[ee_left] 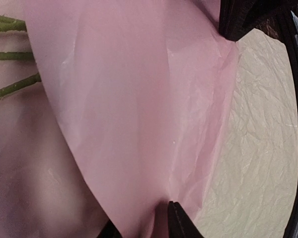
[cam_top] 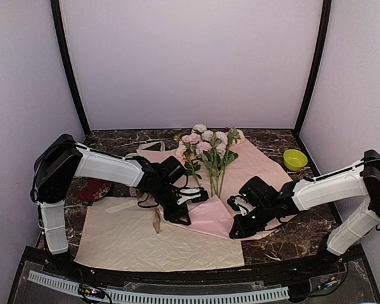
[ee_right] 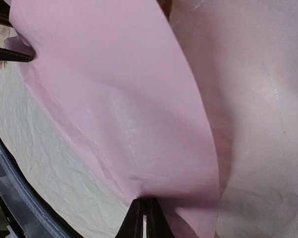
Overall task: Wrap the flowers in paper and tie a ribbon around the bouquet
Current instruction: Press the fold line on the 1/4-folded wrapping paper.
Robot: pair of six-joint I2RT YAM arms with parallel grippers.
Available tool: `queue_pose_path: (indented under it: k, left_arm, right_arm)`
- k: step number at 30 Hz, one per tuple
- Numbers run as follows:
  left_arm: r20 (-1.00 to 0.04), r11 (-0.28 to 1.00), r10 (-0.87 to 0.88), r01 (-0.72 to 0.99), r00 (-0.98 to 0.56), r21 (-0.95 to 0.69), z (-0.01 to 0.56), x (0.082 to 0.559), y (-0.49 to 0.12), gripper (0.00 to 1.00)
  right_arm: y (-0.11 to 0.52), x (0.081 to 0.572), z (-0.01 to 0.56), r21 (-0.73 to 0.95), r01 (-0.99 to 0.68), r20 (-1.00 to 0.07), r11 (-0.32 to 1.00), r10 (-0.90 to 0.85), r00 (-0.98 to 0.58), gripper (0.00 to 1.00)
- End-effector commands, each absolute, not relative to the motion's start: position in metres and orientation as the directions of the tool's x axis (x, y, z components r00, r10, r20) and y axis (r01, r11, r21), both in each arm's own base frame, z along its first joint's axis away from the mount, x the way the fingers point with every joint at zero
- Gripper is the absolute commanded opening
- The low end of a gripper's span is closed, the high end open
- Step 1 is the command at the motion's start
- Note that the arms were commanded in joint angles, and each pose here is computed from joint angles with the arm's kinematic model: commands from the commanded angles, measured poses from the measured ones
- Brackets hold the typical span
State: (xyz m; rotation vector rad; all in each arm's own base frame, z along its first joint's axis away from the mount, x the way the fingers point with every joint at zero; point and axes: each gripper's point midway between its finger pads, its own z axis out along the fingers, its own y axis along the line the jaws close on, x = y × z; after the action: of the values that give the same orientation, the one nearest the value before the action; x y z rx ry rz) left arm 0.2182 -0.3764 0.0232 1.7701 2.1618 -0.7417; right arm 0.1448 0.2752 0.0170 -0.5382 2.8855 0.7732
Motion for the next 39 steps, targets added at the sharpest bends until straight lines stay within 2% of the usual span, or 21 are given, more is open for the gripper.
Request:
queue_pose_path:
  k: [1,5,7,8,11,13,17,24,29,39]
  left_arm:
    - [-0.498,0.236,0.821,0.96,-0.28,-0.152,0.031,0.24,-0.371,0.31]
    - [-0.604,0.344,0.744,0.939,-0.287,-0.023,0.071,0.262,-0.367,0.34]
    - [-0.639,0.357,0.724,0.934,-0.259,0.026,0.088,0.26,-0.369,0.35]
    - [-0.642,0.338,0.734,0.939,-0.222,0.061,0.094,0.252,-0.373,0.33]
    - [-0.583,0.226,0.807,0.962,-0.096,0.154,0.084,0.216,-0.39,0.12]
    - [-0.558,0.179,0.825,0.978,-0.091,0.105,0.071,0.198,-0.401,0.07]
    - [-0.575,0.163,0.81,0.986,-0.12,0.024,0.064,0.192,-0.423,0.04]
    - [-0.518,0.111,0.848,0.993,-0.111,-0.032,0.048,0.187,-0.421,0.06]
    - [-0.399,0.201,0.887,0.973,-0.232,-0.117,0.024,0.195,-0.385,0.04]
    - [-0.276,0.318,0.894,0.934,-0.352,-0.163,-0.017,0.174,-0.33,0.01]
  right_arm:
    - [0.253,0.142,-0.004,0.376,-0.326,-0.153,0.867,-0.288,-0.945,0.04]
    - [0.255,0.14,-0.005,0.383,-0.319,-0.146,0.867,-0.284,-0.948,0.03]
    - [0.259,0.141,-0.002,0.399,-0.319,-0.154,0.86,-0.28,-0.948,0.03]
    - [0.261,0.141,-0.001,0.406,-0.317,-0.156,0.857,-0.277,-0.948,0.03]
    - [0.263,0.141,-0.001,0.415,-0.309,-0.15,0.856,-0.271,-0.951,0.03]
    - [0.262,0.141,-0.002,0.413,-0.299,-0.147,0.86,-0.26,-0.954,0.03]
    - [0.264,0.142,0.0,0.432,-0.286,-0.157,0.855,-0.241,-0.958,0.02]
    - [0.265,0.151,-0.001,0.413,-0.286,-0.195,0.864,-0.223,-0.955,0.02]
    - [0.258,0.148,-0.004,0.405,-0.283,-0.2,0.87,-0.217,-0.955,0.01]
    - [0.237,0.142,-0.019,0.349,-0.297,-0.21,0.889,-0.235,-0.949,0.0]
